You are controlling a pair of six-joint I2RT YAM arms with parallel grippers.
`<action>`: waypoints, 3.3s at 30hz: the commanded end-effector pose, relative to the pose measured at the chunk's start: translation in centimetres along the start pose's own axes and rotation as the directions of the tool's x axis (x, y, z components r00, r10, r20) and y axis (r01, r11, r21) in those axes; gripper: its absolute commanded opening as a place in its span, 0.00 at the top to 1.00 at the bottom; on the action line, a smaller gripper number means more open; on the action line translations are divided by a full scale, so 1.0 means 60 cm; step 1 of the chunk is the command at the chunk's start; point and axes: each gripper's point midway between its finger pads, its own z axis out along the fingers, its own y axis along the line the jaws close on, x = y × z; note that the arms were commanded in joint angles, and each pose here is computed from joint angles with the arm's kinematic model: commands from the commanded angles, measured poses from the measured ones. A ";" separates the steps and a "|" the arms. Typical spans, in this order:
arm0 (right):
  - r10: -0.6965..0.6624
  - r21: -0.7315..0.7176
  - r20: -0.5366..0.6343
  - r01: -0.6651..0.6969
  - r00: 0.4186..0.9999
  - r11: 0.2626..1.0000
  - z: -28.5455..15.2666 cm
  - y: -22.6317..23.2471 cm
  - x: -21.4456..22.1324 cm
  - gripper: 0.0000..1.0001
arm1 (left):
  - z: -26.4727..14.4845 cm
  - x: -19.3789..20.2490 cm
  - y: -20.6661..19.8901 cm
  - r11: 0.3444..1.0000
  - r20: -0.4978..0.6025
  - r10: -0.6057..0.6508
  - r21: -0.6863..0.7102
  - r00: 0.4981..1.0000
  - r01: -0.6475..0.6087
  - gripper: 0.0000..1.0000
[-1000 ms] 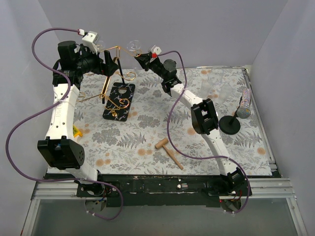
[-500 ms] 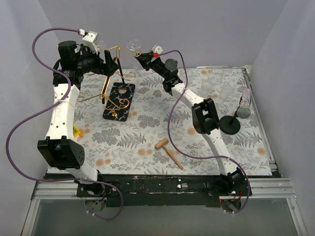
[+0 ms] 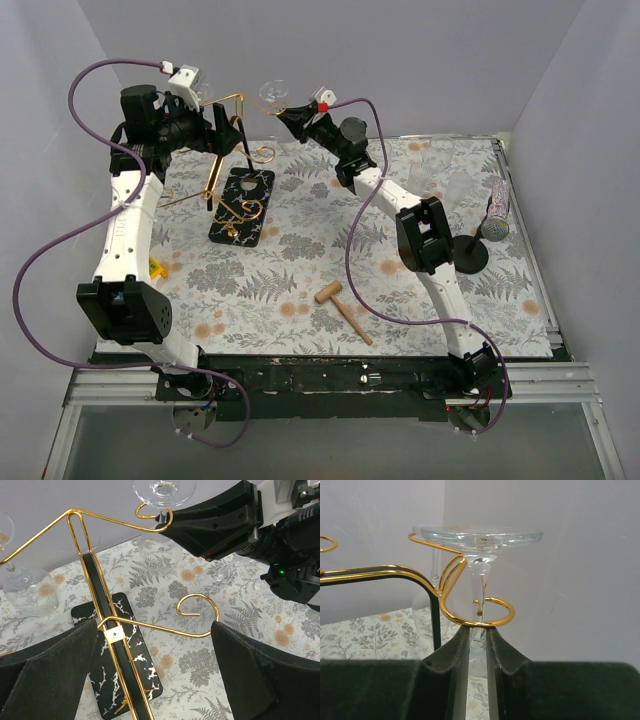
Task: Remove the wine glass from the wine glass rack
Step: Pick up the wine glass from the wine rack.
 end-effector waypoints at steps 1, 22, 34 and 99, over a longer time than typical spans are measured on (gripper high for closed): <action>-0.086 -0.073 0.227 0.105 0.970 0.992 0.010 0.026 -0.190 0.99 | -0.007 -0.005 -0.011 1.000 0.013 0.006 0.004 1.000 -0.006 0.02; -0.102 -0.011 0.149 0.105 0.984 0.994 0.043 0.021 -0.091 0.99 | -0.010 0.004 -0.008 1.000 -0.001 0.002 -0.013 1.000 -0.002 0.02; -0.135 0.101 0.138 0.122 0.981 0.987 0.040 -0.013 -0.064 0.99 | 0.003 0.008 -0.003 1.000 -0.012 -0.015 -0.002 1.000 0.015 0.02; -0.255 0.201 0.036 0.243 0.966 0.949 -0.123 -0.003 -0.272 0.99 | -0.047 -0.026 -0.143 0.979 0.104 0.127 0.149 0.986 -0.142 0.02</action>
